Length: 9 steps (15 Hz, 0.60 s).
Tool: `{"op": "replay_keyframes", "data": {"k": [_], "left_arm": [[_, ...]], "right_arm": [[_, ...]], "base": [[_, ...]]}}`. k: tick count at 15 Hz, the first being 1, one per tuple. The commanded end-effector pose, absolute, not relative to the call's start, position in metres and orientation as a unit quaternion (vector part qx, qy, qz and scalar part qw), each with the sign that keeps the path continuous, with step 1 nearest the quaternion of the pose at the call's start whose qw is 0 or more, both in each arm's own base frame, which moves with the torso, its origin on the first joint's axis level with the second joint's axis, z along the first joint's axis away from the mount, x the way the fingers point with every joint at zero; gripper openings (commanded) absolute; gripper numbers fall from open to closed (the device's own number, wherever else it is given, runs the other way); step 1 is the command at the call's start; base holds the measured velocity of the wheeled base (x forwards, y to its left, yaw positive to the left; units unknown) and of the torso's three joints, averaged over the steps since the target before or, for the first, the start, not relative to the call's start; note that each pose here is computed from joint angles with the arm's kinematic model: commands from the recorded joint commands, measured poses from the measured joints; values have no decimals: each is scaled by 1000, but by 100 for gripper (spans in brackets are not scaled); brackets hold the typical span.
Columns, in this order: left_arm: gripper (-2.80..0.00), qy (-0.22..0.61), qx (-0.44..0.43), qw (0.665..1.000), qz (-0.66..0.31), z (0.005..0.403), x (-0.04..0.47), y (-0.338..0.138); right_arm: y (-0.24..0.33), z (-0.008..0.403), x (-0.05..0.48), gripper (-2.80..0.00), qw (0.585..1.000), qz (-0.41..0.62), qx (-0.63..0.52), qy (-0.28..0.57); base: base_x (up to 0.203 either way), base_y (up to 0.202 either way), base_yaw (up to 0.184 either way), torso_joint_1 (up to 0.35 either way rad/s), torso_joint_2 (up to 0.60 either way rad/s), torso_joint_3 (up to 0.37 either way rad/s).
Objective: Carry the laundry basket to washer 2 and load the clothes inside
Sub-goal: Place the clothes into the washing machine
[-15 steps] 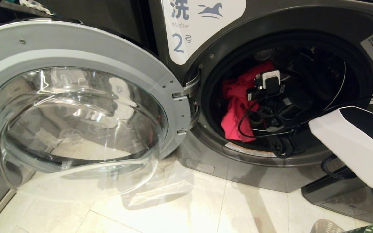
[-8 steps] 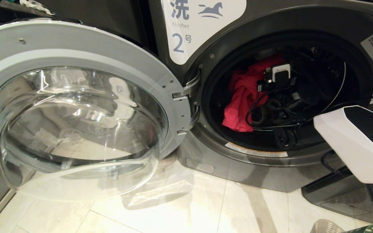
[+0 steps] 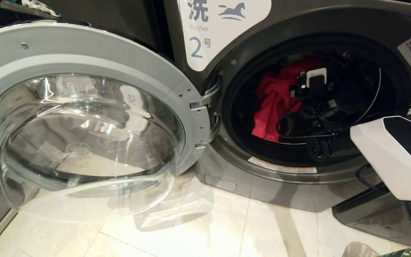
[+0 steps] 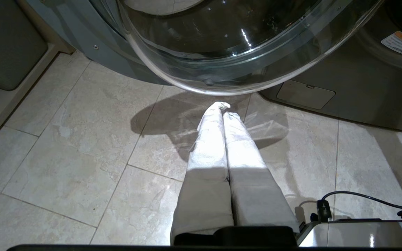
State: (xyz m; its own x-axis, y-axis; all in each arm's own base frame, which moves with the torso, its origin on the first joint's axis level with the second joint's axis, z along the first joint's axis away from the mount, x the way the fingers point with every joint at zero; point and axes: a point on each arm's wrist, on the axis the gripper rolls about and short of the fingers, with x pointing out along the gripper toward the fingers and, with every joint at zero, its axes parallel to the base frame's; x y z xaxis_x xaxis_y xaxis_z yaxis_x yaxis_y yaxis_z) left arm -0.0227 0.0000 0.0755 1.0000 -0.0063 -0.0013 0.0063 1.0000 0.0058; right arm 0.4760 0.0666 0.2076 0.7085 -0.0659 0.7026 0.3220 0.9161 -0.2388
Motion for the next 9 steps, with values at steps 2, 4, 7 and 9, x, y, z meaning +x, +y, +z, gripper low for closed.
{"op": "replay_keyframes", "data": {"k": [2, 4, 7, 9], "left_arm": [[-280, 1, 3, 1000, -3, 76, -23, 0], [-280, 1, 3, 1000, -3, 76, -23, 0], [-280, 1, 3, 1000, -3, 76, -23, 0], [-280, 1, 3, 1000, -3, 76, -23, 0]], "right_arm": [[64, 203, 477, 0, 908, -112, -179, -362], [64, 198, 479, 0, 910, -111, -181, -357], [63, 192, 481, 0, 912, -110, -183, -351], [62, 189, 482, 0, 912, -110, -185, -348]], "base": [[0, 0, 0, 0, 0, 0], [0, 0, 0, 0, 0, 0], [0, 0, 0, 0, 0, 0], [0, 0, 0, 0, 0, 0]]}}
